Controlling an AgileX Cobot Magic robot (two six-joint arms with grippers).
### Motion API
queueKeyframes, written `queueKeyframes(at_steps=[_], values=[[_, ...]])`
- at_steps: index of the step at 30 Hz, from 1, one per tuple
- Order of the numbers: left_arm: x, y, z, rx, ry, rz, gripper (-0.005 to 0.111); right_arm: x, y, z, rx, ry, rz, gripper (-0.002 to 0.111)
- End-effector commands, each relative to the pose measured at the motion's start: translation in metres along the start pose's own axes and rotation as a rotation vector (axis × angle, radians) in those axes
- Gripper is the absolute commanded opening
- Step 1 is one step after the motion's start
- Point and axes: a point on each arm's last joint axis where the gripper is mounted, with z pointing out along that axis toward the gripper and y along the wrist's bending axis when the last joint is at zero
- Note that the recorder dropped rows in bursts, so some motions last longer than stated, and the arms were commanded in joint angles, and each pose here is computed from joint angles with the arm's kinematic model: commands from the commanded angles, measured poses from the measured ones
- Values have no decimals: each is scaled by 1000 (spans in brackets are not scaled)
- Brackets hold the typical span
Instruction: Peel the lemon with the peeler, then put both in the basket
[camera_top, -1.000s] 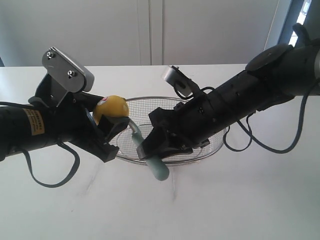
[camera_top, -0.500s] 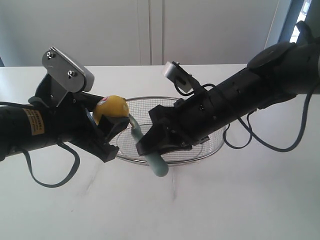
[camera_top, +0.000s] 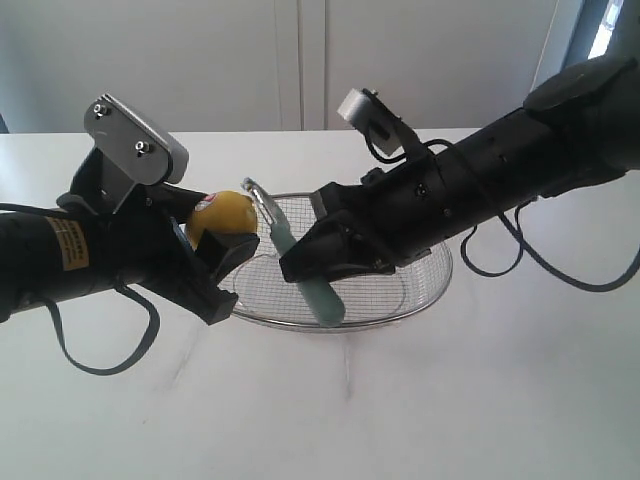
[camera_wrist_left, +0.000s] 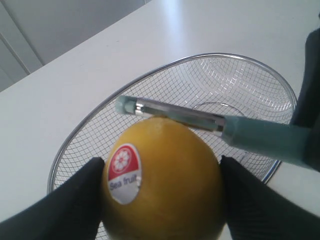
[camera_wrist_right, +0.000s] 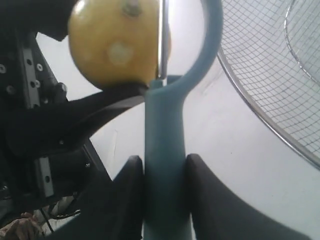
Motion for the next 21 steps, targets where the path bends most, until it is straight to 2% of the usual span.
queueKeyframes(at_steps=[1,6,12,15,18,21], values=[[-2,-1,-1,6,-19,2,0,-2,18,-17,2,-50,-71,0],[-2,-1,-1,6,-19,2,0,0,35,-34,40,-86,-150,0],[-2,-1,-1,6,-19,2,0,3,44,-66,181,-153,-255,0],[-2,-1,-1,6,-19,2,0,3,40,-84,260,-213,-222,0],[-2,-1,-1,6,-19,2,0,1,17,-110,429,-292,-105,0],[-2,-1,-1,6,-19,2,0,2,4,-117,488,-311,-58,0]])
